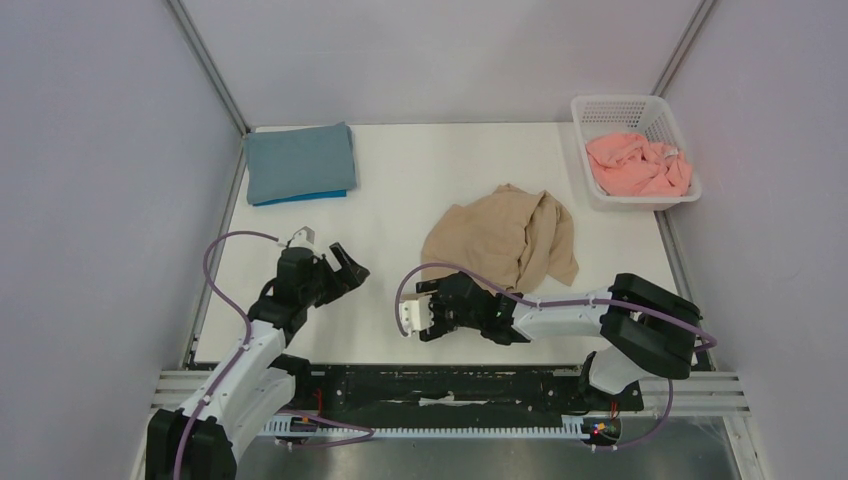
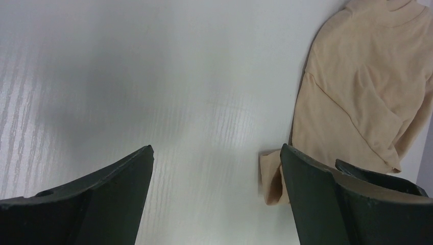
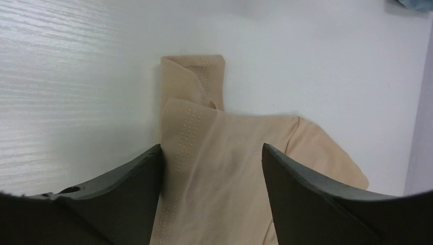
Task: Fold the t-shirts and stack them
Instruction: Flatten out the tshirt
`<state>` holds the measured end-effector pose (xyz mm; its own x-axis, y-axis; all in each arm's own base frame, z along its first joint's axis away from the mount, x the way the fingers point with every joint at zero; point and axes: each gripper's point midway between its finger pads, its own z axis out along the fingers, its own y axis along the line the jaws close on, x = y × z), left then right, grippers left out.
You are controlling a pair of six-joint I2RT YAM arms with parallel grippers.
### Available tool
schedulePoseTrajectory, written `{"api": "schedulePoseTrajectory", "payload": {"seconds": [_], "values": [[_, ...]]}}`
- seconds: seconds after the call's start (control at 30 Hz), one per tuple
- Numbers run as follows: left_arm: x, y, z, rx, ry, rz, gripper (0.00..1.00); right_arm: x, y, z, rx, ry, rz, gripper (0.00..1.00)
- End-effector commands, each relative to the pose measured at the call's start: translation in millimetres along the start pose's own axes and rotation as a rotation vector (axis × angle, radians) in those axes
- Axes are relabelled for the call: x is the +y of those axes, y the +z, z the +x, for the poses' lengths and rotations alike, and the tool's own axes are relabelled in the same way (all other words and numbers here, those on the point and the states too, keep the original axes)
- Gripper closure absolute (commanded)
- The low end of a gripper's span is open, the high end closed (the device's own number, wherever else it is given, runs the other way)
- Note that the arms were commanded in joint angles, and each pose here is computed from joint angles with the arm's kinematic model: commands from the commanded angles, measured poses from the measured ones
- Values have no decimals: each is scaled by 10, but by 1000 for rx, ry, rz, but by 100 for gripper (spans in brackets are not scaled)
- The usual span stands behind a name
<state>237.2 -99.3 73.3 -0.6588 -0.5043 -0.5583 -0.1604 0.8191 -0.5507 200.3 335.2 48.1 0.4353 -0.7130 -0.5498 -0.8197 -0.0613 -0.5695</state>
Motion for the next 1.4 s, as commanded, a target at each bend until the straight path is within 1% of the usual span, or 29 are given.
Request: {"api": "schedulePoseTrajectory", "payload": {"seconds": [0.0,0.07,0.23,0.43,0.67,0.83,0.9,0.97,1.07,1.1,1.17,1.2,1.27,1.37], "values": [[4,3,-47,-20,6,-5,1,-255,-12,-99,-24,18,117,32],[5,6,-46,-19,5,-5,1,-238,-18,-125,-38,31,109,34],[11,15,-39,-16,6,-6,2,-153,-40,-196,-83,53,69,35],[13,25,-32,-12,5,-7,2,-195,-60,-159,-45,93,81,39],[2,44,-36,-11,4,-2,2,-205,-150,-300,-117,120,77,39],[9,63,-27,-5,5,-5,2,-216,-157,-205,-84,127,107,44],[10,68,-22,-2,5,-6,2,-202,-125,-179,-74,135,103,50],[12,70,-17,1,6,-6,2,-175,-71,-142,-57,148,90,54],[8,71,-8,4,6,-2,2,-161,12,-86,-32,173,81,55],[11,73,-3,5,5,-2,2,-149,44,-66,-23,185,77,58],[7,73,4,8,7,2,2,-196,87,-48,-8,211,101,76],[4,74,9,10,7,5,2,-238,90,-42,-5,229,128,88],[-7,76,20,13,7,13,2,-375,34,-96,-38,271,203,99],[-85,67,38,31,-2,50,2,-583,-199,-255,-141,330,306,100]]}}
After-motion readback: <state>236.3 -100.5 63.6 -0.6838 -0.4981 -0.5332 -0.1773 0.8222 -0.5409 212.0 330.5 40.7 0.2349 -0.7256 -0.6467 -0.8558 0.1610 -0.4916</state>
